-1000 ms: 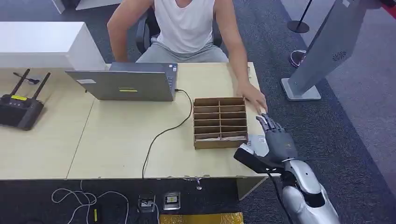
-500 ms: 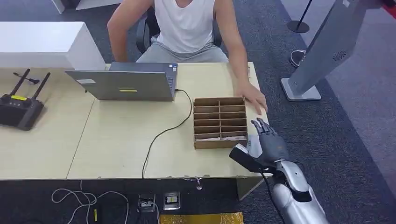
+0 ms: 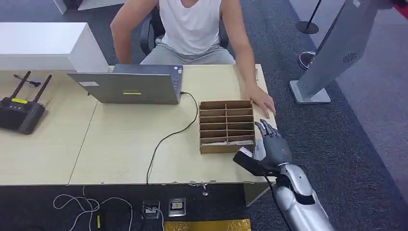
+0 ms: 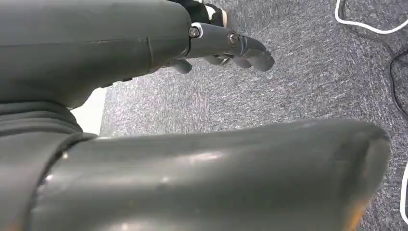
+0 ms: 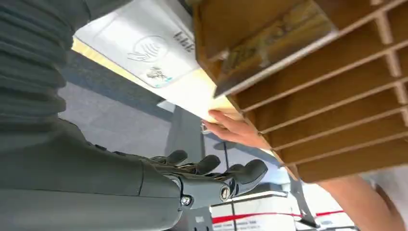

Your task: Pass the card to the sensor for recognition and then transmit it.

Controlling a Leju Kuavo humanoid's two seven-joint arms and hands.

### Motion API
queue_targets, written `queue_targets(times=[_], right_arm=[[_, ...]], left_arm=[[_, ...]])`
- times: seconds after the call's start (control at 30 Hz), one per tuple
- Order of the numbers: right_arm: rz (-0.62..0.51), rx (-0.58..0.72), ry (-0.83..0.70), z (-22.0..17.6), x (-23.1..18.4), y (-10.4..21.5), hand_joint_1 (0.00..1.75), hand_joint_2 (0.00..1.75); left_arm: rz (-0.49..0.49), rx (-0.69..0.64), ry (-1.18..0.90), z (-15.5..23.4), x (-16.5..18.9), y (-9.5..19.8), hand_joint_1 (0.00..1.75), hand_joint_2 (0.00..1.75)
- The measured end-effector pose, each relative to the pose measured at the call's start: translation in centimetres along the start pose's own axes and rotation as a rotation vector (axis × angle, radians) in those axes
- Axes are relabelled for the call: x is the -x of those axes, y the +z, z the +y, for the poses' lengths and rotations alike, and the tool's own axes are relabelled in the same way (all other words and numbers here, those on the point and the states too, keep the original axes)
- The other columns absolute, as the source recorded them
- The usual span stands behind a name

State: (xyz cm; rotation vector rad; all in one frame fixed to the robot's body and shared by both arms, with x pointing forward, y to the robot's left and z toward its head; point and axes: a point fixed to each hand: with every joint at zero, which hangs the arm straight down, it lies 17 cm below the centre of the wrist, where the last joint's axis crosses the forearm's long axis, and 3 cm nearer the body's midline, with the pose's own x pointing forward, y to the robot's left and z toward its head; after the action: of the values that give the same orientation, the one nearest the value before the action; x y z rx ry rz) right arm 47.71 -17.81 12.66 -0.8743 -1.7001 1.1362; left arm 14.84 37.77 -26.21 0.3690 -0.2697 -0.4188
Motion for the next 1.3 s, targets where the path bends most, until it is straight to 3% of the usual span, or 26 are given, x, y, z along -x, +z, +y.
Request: queue_targets(times=[0.5,1.3], right_arm=[[-0.143,0.135,-0.108,-4.4,-5.7,-1.3,0.00,1.75],[-0.137,0.042,-0.080,-1.5,-5.8,-1.3,0.00,1.75]], left_arm=[[-0.004,-0.007,0.002,0.1,-0.1,0.0,0.00,0.00],[-0.006,-0.007,0.008,0.1,-0.1,0.0,0.00,0.00]])
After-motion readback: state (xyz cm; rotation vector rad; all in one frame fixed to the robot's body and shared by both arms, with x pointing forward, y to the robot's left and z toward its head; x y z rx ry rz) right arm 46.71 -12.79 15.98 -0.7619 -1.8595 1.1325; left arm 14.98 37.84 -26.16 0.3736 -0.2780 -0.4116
